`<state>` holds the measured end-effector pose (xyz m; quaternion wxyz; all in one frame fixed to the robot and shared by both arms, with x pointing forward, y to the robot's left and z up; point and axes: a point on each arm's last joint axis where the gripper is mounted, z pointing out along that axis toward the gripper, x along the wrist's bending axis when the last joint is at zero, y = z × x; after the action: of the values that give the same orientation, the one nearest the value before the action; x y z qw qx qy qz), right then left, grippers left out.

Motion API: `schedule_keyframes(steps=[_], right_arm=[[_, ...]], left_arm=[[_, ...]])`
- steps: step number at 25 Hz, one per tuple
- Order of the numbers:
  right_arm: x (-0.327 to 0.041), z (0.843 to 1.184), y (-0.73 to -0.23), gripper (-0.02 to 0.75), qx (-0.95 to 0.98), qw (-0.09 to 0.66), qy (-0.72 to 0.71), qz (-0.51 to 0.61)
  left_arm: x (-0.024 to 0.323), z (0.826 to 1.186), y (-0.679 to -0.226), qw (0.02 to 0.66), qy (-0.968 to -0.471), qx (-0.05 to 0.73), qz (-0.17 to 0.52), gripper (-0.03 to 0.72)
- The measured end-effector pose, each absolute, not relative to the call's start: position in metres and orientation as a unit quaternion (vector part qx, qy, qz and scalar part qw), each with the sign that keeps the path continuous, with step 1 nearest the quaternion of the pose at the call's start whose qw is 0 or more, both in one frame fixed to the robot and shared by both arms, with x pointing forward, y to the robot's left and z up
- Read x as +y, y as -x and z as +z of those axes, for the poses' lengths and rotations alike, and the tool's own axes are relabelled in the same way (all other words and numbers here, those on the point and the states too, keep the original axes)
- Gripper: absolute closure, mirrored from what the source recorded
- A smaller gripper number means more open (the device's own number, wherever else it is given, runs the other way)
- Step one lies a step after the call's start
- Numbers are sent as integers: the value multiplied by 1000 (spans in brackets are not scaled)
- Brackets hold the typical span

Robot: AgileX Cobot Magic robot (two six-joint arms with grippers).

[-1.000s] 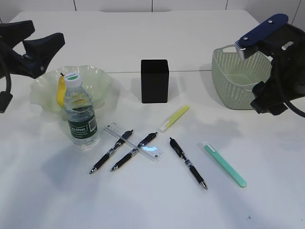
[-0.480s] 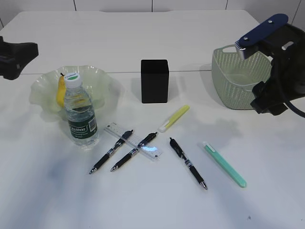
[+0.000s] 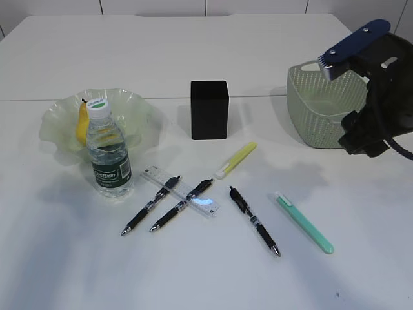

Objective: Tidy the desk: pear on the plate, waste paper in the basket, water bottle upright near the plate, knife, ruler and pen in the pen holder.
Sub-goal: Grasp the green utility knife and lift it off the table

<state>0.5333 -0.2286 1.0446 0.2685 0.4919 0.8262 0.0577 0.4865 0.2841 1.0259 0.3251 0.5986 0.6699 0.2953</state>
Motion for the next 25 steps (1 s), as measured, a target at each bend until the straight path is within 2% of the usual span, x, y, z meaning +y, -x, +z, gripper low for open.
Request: schedule_keyframes(steps=[6, 10, 12, 15, 19, 25], right_arm=[[-228, 1044, -532, 201, 825, 258, -500, 59], [-227, 1043, -531, 201, 824, 250, -505, 58], [-227, 1043, -530, 201, 824, 249, -506, 58], [-227, 1043, -530, 201, 824, 248, -507, 57], [-227, 1043, -531, 201, 820, 251, -511, 66], [-224, 1043, -532, 201, 805, 241, -535, 89]], left_arm=[[287, 1052, -487, 241, -628, 692, 260, 182], [276, 1056, -481, 222, -673, 684, 174, 183], [270, 1047, -478, 195, -699, 678, 117, 183], [266, 1035, -476, 162, -713, 680, 61, 183], [266, 1032, -476, 153, -718, 677, 54, 184], [272, 1032, -477, 128, -734, 661, 86, 193]])
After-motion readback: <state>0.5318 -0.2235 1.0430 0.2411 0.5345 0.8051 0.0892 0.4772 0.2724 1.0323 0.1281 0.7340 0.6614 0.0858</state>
